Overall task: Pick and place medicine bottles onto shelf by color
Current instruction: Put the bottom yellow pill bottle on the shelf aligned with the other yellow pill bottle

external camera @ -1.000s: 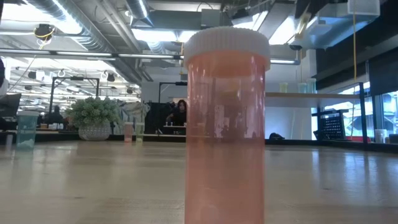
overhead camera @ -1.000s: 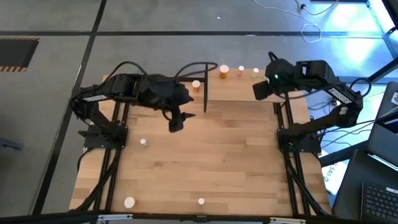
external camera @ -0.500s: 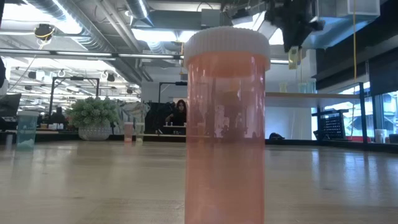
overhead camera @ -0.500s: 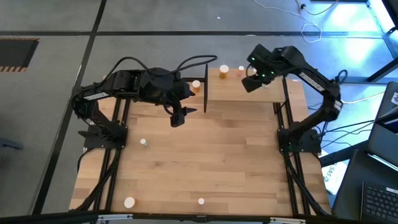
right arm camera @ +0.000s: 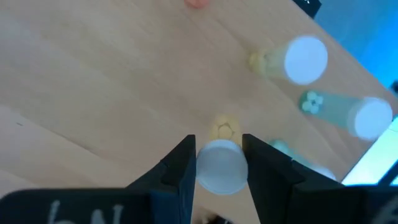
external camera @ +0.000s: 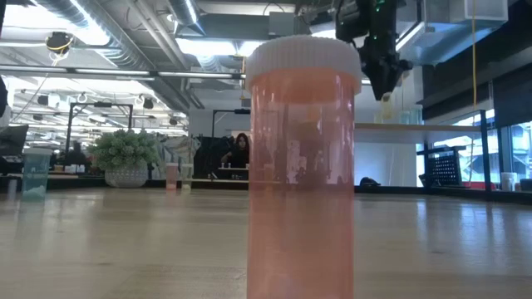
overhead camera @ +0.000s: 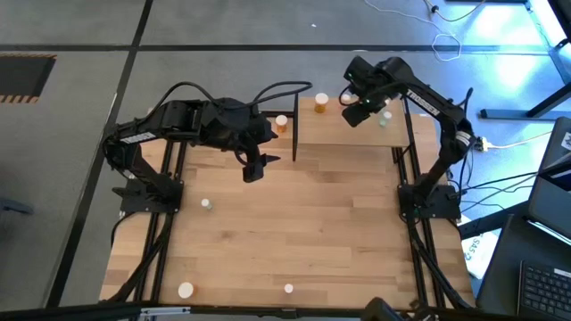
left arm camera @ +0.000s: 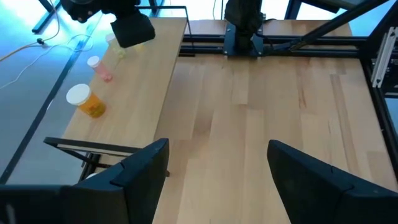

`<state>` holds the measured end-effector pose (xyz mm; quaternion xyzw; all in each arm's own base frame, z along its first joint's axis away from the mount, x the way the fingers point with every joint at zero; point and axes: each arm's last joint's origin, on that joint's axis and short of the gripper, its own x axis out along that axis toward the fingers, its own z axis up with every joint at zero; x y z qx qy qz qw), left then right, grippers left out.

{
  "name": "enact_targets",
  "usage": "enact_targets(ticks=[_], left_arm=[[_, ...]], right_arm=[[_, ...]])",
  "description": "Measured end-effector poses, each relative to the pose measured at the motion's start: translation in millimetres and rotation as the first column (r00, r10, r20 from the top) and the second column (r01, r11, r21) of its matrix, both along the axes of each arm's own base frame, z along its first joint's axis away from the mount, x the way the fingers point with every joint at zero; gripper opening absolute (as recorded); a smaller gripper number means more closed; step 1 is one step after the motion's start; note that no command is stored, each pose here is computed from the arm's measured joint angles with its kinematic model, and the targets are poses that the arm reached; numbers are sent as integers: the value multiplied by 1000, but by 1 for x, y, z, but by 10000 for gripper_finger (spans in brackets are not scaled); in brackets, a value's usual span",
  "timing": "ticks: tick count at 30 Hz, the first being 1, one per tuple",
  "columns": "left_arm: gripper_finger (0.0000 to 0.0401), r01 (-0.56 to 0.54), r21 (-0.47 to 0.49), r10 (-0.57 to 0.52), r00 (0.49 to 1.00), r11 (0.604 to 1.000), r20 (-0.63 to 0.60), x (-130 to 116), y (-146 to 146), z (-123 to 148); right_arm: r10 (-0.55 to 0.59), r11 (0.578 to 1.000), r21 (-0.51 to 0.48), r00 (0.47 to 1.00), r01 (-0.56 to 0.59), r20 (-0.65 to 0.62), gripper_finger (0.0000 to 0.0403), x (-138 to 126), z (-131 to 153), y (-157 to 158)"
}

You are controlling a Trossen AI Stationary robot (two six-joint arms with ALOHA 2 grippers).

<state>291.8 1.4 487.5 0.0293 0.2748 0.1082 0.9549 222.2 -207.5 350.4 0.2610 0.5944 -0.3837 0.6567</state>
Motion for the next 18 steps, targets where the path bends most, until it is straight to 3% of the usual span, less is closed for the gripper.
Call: enact_targets(ticks=[18], left_arm=[[268, -3, -4, 3, 1000, 1000, 1, 0, 0, 0]], right_arm=[[48, 997, 68, 999, -46, -18, 120, 1, -15, -2]])
